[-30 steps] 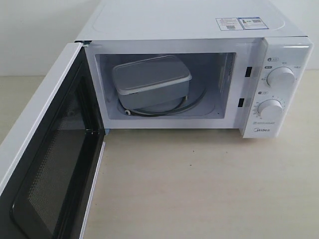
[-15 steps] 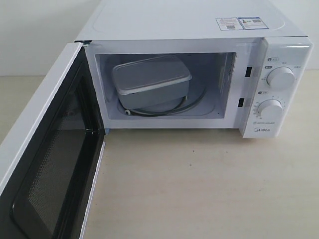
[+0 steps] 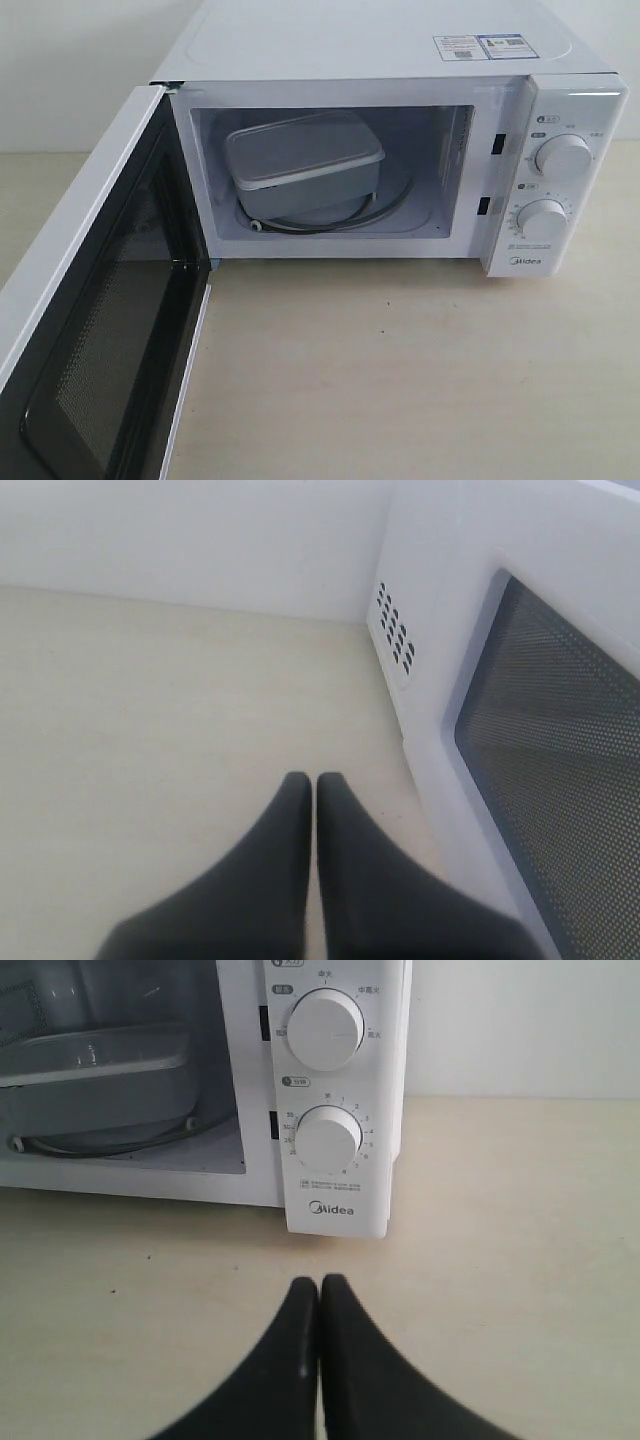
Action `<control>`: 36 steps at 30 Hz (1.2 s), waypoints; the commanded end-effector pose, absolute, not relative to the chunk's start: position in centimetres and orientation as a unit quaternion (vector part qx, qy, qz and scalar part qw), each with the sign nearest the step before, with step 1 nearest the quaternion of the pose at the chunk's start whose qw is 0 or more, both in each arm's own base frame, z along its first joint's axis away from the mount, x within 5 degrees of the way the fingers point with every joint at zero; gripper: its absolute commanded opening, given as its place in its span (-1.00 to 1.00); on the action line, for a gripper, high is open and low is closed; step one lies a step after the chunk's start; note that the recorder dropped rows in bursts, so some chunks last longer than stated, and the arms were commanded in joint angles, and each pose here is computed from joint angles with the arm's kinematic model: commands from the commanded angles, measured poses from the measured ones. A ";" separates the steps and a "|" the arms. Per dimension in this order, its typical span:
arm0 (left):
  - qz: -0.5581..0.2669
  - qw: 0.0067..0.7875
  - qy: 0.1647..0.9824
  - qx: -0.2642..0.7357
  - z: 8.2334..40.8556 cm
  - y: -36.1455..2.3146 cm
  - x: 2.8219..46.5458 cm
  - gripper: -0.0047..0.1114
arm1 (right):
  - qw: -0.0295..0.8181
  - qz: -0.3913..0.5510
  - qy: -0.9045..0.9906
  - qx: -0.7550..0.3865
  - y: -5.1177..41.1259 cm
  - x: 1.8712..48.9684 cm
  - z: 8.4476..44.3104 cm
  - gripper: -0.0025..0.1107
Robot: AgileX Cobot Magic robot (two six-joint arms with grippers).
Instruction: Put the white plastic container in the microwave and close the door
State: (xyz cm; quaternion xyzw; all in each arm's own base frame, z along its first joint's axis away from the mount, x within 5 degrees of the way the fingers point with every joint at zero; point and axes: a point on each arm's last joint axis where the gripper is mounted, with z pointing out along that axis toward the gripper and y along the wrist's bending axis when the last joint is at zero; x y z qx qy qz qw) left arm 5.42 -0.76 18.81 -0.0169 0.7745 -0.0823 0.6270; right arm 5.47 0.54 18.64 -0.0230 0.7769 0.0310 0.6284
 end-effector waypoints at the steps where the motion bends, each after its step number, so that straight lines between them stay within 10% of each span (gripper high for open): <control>1: -0.084 0.627 0.774 -0.020 18.7 -0.8 5.4 -0.84 | 0.632 0.027 0.774 -0.020 0.5 5.4 18.7 -0.96; 19: -0.080 0.647 0.758 -0.020 19.2 -0.7 5.5 -0.84 | 0.632 0.027 0.774 -0.020 0.5 5.4 18.7 -0.96; 28: -0.088 0.818 0.565 -0.054 25.5 0.1 4.7 -0.84 | 0.632 0.027 0.774 -0.020 0.5 5.4 18.7 -0.96; 36: -0.103 0.667 0.738 -0.013 31.3 -1.0 5.4 -0.84 | 0.632 0.027 0.774 -0.020 0.5 5.4 18.7 -0.96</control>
